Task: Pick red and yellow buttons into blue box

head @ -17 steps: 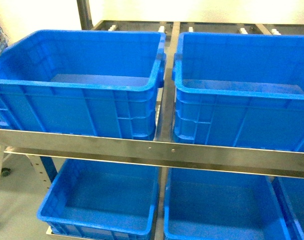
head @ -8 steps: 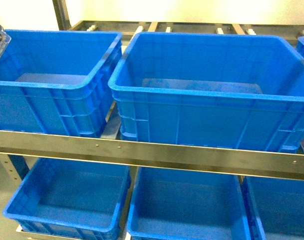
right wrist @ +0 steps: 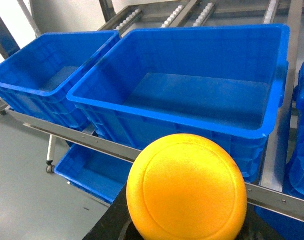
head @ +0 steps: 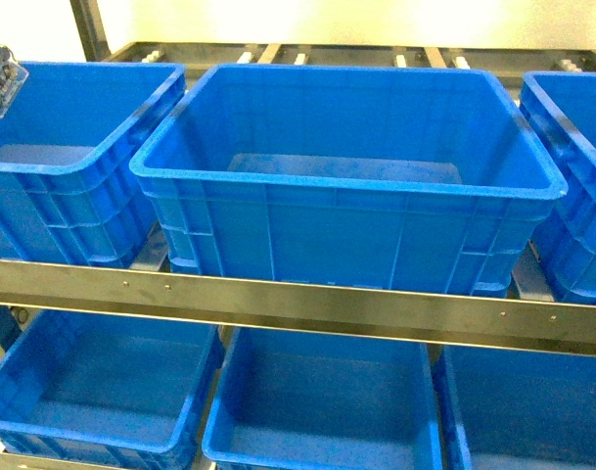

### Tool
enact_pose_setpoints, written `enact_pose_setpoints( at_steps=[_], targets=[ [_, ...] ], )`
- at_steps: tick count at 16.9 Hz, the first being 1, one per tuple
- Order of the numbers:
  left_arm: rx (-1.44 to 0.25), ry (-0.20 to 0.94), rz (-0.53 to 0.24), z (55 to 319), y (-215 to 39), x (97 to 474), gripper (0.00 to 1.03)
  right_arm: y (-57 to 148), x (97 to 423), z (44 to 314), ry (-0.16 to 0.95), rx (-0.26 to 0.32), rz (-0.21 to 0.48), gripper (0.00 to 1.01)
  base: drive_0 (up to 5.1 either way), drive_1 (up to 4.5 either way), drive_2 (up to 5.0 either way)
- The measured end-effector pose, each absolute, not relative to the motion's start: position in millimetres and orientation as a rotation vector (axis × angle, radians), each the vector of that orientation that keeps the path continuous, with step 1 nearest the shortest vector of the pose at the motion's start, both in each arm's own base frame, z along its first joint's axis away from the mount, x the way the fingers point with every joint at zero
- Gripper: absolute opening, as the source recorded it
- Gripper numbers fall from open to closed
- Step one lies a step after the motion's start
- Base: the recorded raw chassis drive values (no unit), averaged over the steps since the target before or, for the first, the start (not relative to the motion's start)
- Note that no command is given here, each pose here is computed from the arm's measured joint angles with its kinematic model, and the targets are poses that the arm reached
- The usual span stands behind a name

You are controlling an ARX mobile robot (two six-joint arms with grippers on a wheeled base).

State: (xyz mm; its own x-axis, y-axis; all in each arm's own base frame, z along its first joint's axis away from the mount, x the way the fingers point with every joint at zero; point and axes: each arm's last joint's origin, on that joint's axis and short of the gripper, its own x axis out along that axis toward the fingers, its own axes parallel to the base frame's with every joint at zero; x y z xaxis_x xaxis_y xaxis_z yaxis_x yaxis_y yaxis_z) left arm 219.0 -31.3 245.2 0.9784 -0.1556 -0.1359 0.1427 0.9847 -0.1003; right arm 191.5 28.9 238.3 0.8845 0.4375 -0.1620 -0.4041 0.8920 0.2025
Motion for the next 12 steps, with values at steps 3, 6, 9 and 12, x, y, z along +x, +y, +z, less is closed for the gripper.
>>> enact_pose_setpoints(
  at_steps=[3, 6, 9, 12],
  targets=[
    [-0.090, 0.147, -0.142, 244.8, -30.2, 219.3, 0.24, 29.0, 191.5, 238.2, 0.207, 0.165, 0.440, 0.26, 0.0, 0.00, 0.0],
    [-0.090, 0.142, -0.142, 245.5, -30.3, 219.0, 0.24, 29.0, 191.4, 238.2, 0.207, 0.166, 0.443, 0.26, 0.0, 4.04, -4.1],
    [-0.090, 0.146, -0.142, 244.9, -30.3, 219.3, 0.24, 29.0, 191.4, 237.9, 0.211, 0.166, 0.442, 0.26, -0.1, 3.14, -3.3],
    [-0.090, 0.144, -0.142, 245.2, -30.3, 219.2, 0.24, 29.0, 191.4, 238.2, 0.207, 0.166, 0.443, 0.26, 0.1, 3.73, -3.6]
  ],
)
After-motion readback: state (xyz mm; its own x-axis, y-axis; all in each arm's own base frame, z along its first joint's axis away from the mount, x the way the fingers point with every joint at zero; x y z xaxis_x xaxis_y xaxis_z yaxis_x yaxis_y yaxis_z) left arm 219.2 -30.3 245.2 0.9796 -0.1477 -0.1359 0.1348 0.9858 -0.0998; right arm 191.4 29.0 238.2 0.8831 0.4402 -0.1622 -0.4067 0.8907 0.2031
